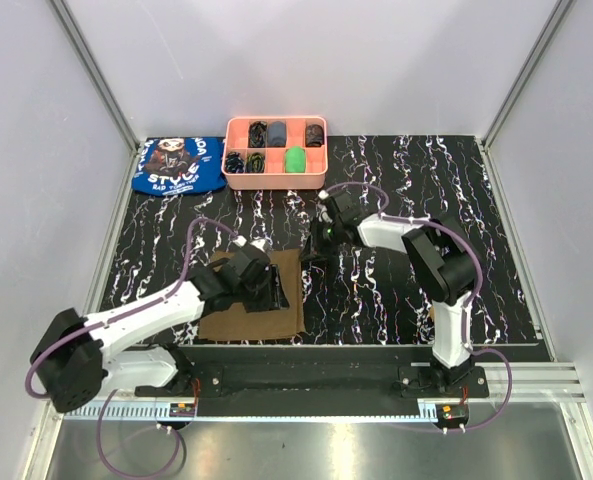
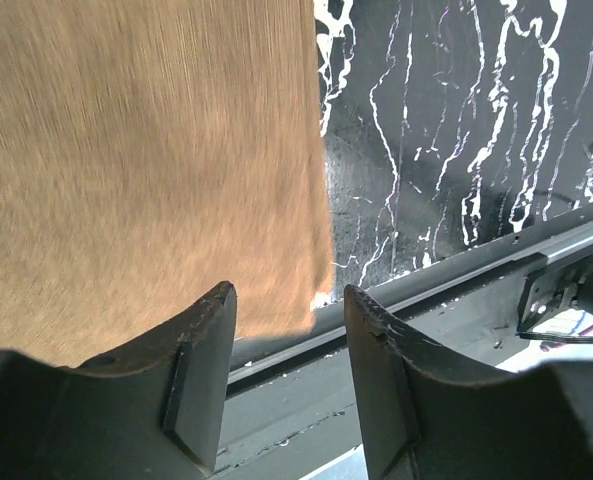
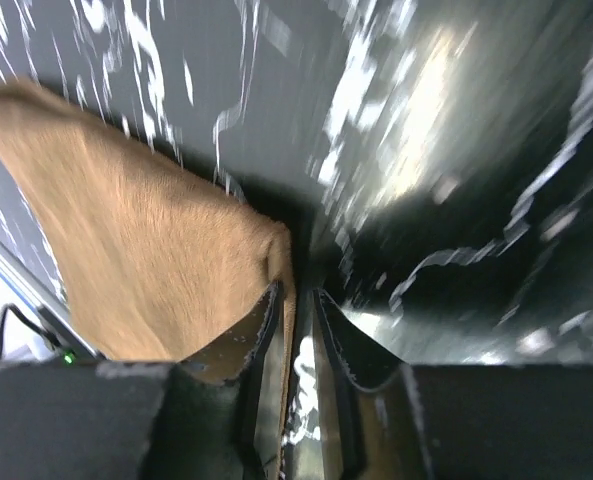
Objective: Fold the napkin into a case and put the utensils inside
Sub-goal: Smooth out the lower triangle-folded napkin at the center of the board.
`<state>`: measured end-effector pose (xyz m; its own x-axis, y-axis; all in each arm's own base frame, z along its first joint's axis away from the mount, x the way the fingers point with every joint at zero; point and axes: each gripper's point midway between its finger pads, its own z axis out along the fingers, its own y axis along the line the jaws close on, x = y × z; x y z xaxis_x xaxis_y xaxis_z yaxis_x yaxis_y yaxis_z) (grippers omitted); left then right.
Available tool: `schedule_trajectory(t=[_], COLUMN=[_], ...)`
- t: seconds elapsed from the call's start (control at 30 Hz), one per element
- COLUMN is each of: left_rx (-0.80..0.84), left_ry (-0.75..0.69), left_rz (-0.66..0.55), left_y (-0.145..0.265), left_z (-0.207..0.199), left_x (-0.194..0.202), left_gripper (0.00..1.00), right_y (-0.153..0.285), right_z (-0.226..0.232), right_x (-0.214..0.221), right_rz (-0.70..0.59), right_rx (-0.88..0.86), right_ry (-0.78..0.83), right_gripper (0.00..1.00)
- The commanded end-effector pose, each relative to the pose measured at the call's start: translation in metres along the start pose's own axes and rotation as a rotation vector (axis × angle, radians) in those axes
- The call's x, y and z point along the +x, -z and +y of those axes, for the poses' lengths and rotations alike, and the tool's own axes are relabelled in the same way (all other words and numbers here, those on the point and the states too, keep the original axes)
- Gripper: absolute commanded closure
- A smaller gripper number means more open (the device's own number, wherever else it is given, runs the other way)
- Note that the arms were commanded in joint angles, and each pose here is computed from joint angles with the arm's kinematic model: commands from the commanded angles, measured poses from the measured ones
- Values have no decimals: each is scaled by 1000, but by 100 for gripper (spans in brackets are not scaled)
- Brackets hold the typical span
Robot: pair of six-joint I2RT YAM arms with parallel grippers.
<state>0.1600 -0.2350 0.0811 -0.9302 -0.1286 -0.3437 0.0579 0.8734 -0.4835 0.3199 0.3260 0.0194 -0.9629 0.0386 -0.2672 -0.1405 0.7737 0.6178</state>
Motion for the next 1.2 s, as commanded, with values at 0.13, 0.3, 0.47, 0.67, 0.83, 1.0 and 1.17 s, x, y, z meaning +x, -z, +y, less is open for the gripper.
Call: schedule_trajectory(t=[0.13,0.3,0.47,0.67,0.83,1.0,1.17], left_rx=[0,-36,-104,-134,-187,-202,-231], left_ry=[-110,-151,-153,-139,-128,-134,-132], left_rz=[29,105,118,99,109,90,113], left_y=[-16,-30,-38,-32,-37,-40,-45], left_z=[-37,-48,-43,-37,-22,-23,-17], left_x=[0,22,32,35,41,36,41], left_gripper=[52,57,63,65,65,65,69], right_y=[44,77,86,70,50,44,43], right_z=[4,13,22,38,36,32,30], right_x=[-13,53,111,149,156,155,159], right_rz=[-36,42,72,115,146,149,160], right_rx=[-24,-119,-186,-269,-292,-278,-278], right_ry=[1,-35,-33,-24,-32,-26,-29], right_gripper=[47,45,56,57,57,61,67])
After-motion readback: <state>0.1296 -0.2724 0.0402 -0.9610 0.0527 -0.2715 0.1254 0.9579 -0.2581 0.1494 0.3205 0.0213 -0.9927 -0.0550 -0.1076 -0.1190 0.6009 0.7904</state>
